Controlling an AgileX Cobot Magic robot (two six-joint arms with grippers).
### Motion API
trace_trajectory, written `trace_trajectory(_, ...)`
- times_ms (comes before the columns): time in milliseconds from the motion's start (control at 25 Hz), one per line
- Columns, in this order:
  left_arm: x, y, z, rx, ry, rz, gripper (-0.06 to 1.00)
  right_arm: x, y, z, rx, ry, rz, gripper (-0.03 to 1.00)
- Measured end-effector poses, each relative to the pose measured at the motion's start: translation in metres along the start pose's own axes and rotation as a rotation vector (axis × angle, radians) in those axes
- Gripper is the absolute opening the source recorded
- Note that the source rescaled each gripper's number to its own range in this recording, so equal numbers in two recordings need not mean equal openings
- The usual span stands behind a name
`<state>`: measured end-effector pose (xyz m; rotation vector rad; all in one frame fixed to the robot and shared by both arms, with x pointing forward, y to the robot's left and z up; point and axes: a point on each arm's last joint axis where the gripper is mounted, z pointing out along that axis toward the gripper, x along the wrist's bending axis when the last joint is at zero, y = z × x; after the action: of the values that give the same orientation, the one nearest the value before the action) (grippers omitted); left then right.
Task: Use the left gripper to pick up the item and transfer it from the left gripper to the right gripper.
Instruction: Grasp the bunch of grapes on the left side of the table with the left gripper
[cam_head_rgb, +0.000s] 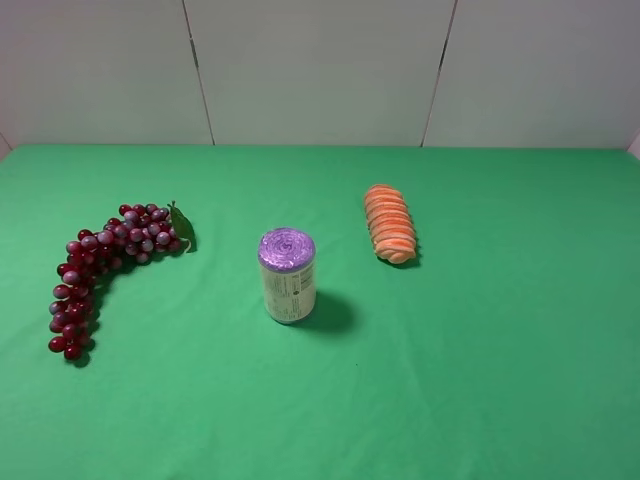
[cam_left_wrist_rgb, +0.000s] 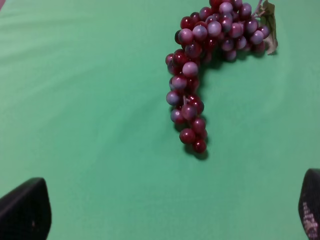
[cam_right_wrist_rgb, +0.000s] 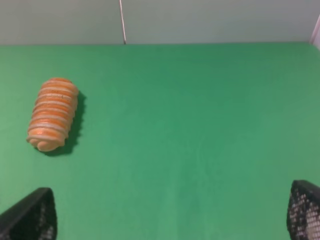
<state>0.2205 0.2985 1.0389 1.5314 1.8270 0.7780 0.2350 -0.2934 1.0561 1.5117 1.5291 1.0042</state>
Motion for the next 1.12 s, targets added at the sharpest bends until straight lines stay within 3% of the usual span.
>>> trace_trajectory(1120,-0.0001,0.0011,0.0000,-0.012,-0.001,0.000,1.00,0.0000,0.0000,0.0000,0.000,0.000,0.000,1.00)
